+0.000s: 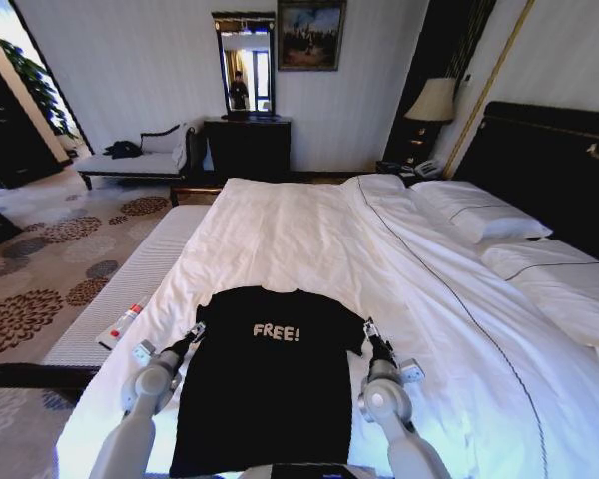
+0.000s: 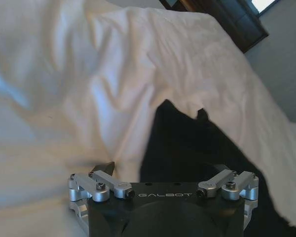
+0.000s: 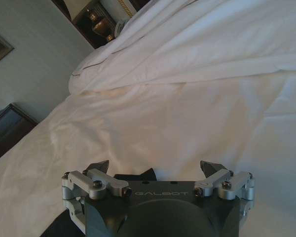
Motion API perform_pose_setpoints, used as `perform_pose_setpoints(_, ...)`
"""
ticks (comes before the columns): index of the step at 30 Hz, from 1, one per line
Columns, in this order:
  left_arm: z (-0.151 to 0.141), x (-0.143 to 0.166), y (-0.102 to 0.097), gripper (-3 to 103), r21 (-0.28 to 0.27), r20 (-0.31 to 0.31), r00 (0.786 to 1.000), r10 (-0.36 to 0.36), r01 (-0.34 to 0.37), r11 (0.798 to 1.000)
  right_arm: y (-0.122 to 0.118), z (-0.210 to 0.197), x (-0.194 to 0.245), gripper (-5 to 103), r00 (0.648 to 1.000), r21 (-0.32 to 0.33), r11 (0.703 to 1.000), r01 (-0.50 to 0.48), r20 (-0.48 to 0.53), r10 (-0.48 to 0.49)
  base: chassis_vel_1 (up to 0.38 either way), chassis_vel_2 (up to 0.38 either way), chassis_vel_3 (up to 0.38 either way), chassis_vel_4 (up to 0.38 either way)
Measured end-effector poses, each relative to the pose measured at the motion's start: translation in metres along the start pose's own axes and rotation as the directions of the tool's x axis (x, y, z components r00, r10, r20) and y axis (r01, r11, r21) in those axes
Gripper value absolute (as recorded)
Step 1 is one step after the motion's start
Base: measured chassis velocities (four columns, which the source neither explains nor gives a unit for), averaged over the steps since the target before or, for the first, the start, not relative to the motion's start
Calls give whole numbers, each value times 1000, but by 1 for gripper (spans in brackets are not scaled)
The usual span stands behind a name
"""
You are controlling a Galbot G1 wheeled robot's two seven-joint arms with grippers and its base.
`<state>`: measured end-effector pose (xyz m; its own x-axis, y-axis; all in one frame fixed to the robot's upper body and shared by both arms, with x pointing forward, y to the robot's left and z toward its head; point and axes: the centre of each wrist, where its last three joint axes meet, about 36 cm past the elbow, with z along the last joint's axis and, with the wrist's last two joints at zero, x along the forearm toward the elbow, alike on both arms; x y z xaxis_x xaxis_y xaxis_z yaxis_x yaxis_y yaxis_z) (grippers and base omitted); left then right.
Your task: Fold the clothes on the bed.
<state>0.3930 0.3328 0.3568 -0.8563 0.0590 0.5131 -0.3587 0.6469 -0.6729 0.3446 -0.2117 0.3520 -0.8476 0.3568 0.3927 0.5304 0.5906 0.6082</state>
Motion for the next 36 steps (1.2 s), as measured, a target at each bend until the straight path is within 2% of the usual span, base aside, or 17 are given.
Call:
perform_pose_setpoints(2,1,-2,-1,100,14,1,1000,8,-8,1000,0,0,0,100,1000,1,1000,-1,-1,1,0,0,0,0)
perform_pose_setpoints(4,3,-6,-6,100,57,11,999,42,-43,997,0,2,-3,100,1000,2,1000,-2,-3,2,0,0,0,0)
perform_pose_setpoints(8,2,-9,-11,100,87,36,996,76,-79,993,0,3,-5,100,1000,3,1000,-3,-4,3,0,0,0,0)
perform_pose_setpoints(17,5,-13,-13,100,107,44,996,79,-83,991,0,7,-7,100,1000,5,1000,-7,-12,8,0,0,0,0)
perform_pose_setpoints(18,6,-13,-13,103,106,46,996,78,-82,991,0,7,-7,100,1000,5,1000,-8,-12,8,0,0,0,0)
perform_pose_setpoints(20,6,-13,-13,94,104,50,996,78,-83,991,0,7,-7,100,1000,5,1000,-7,-12,7,0,0,0,0)
perform_pose_setpoints(21,6,-13,-13,94,102,53,995,79,-84,991,0,7,-7,100,1000,5,1000,-8,-12,8,0,0,0,0)
perform_pose_setpoints(22,5,-12,-14,84,99,59,995,82,-88,991,0,7,-7,100,1000,5,1000,-8,-12,8,0,0,0,0)
perform_pose_setpoints(24,4,-11,-15,84,97,65,994,83,-89,991,0,7,-7,100,1000,5,1000,-9,-12,9,0,0,0,0)
perform_pose_setpoints(25,3,-11,-15,78,95,71,994,83,-90,991,0,7,-7,100,1000,6,1000,-9,-12,9,0,0,0,0)
perform_pose_setpoints(26,3,-11,-15,78,95,71,994,83,-90,991,0,7,-7,100,1000,6,1000,-9,-12,9,0,0,0,0)
perform_pose_setpoints(29,0,-9,-13,62,84,88,993,78,-85,993,-1,7,-6,100,1000,7,1000,-11,-13,12,0,0,0,0)
perform_pose_setpoints(30,0,-9,-13,62,82,90,993,77,-85,993,-1,7,-6,100,1000,7,1000,-12,-12,12,0,0,0,0)
perform_pose_setpoints(32,-1,-9,-13,51,80,92,993,76,-84,993,-1,7,-6,100,1000,8,1000,-13,-12,13,0,0,0,0)
perform_pose_setpoints(33,-1,-9,-13,51,80,92,993,76,-84,993,-1,7,-6,100,1000,8,1000,-13,-12,13,0,0,0,0)
perform_pose_setpoints(35,0,-9,-14,40,78,92,993,78,-85,993,-1,7,-6,100,1000,8,1000,-15,-12,15,0,0,0,0)
perform_pose_setpoints(36,0,-9,-14,40,77,92,993,79,-86,993,-1,7,-6,100,1000,8,1000,-15,-12,15,0,0,0,0)
